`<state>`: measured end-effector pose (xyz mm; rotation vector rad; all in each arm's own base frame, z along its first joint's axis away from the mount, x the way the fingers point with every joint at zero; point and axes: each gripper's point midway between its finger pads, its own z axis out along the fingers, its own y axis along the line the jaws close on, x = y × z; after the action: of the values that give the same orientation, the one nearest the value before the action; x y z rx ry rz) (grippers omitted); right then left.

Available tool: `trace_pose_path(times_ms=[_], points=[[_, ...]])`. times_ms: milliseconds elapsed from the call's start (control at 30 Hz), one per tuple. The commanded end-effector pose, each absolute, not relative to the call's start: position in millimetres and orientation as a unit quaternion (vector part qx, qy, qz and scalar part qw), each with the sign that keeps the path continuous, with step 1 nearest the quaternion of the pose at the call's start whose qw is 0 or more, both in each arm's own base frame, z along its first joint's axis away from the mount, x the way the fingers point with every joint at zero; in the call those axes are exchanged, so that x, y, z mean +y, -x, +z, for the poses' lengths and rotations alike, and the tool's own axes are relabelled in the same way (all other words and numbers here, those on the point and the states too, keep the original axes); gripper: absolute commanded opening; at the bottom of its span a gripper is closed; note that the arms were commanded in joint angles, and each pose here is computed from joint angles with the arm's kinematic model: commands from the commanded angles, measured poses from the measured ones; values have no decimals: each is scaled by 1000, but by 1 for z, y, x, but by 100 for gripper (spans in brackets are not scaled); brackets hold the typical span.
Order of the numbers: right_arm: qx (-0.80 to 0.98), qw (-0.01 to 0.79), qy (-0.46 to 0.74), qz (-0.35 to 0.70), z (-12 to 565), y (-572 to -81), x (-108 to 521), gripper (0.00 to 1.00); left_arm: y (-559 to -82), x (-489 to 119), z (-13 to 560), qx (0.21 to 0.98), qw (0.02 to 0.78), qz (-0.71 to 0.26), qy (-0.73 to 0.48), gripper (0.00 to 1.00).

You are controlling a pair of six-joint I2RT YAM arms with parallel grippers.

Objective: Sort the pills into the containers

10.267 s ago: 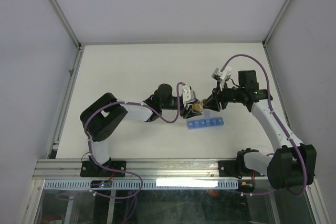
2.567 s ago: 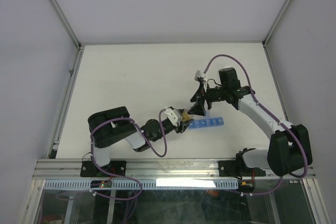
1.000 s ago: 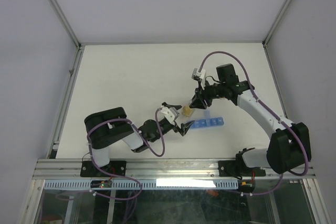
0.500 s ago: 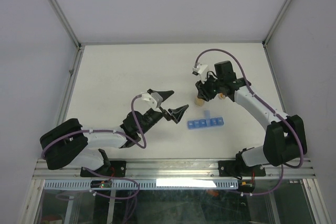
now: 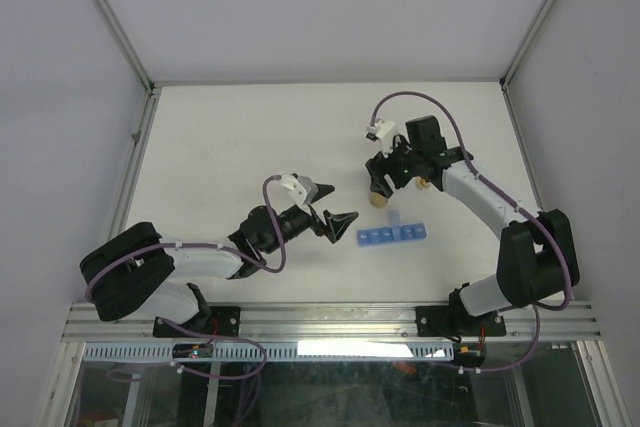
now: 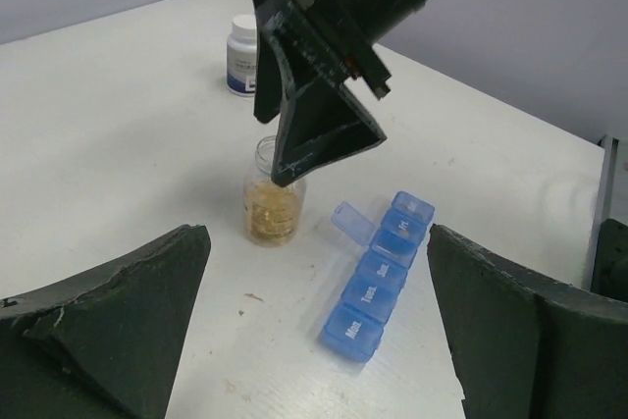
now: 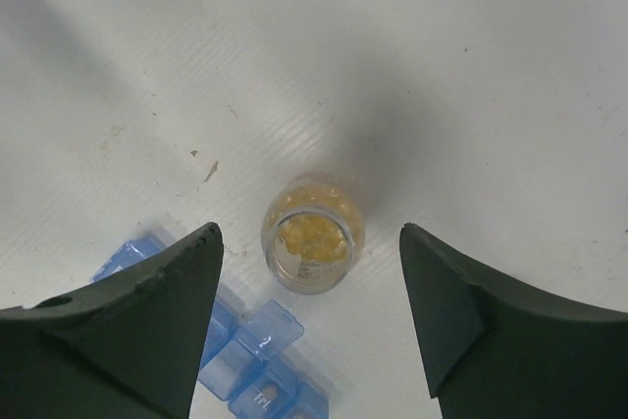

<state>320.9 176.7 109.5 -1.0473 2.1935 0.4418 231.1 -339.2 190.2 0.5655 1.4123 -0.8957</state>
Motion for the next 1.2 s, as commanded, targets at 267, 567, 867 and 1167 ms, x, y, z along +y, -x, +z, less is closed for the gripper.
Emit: trace_pose_path(times_ms=[267,567,867,1167], points=[[755,467,358,290,223,-307,147,77,-247,-378,182,647,551,-454,-265,88],[761,451,354,303,216,-301,122,73,-258,-387,145,743,477,-402,-244,55],[615,452,548,342,192,-228,151,58,-219,-389,122,709,456,-440,-310,56],[599,397,605,342,157,-211,165,38,-197,-379,135,555,572,-476,-372,73]])
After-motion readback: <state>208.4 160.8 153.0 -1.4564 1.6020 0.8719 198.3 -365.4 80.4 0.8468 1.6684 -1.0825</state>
